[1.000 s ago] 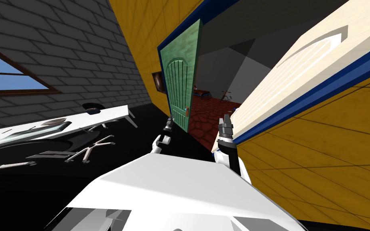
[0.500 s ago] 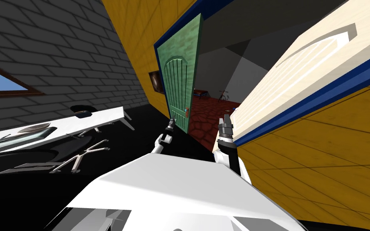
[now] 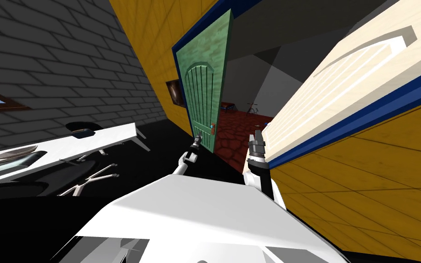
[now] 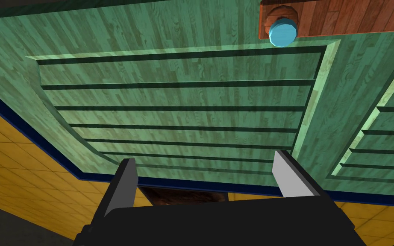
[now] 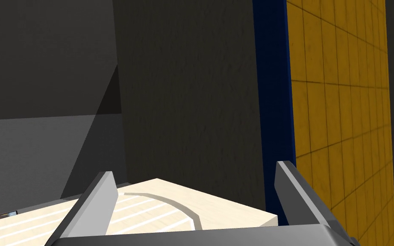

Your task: Push the door open

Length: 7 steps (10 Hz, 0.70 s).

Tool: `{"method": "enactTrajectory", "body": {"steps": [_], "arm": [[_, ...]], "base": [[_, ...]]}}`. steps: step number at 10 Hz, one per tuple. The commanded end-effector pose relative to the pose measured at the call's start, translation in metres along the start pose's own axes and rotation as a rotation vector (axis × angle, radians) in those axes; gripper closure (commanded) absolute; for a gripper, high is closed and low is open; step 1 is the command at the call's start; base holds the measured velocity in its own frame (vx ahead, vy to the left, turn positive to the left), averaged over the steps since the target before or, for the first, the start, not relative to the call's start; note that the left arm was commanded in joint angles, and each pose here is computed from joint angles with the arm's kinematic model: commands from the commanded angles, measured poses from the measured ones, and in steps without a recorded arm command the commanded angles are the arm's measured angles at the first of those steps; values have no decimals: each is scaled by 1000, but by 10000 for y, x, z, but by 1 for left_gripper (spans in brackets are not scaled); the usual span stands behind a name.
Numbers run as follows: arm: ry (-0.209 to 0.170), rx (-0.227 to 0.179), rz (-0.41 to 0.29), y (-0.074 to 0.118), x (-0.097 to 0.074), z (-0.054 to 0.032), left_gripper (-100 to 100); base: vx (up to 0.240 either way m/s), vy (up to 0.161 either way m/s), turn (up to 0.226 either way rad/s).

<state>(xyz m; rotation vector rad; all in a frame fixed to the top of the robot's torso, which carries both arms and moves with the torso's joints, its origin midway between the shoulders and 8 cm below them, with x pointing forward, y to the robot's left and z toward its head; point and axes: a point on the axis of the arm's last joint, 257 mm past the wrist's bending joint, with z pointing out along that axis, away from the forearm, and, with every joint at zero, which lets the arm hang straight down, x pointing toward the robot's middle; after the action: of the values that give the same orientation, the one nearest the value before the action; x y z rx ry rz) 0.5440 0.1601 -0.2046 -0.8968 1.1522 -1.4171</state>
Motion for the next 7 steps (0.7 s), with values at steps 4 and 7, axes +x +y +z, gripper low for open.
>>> {"method": "enactTrajectory", "body": {"steps": [4, 7], "arm": [[33, -44, -12, 220, 159, 113, -100], [48, -64, -18, 311, 241, 156, -100]], "base": [[61, 75, -71], [50, 61, -47]]}}
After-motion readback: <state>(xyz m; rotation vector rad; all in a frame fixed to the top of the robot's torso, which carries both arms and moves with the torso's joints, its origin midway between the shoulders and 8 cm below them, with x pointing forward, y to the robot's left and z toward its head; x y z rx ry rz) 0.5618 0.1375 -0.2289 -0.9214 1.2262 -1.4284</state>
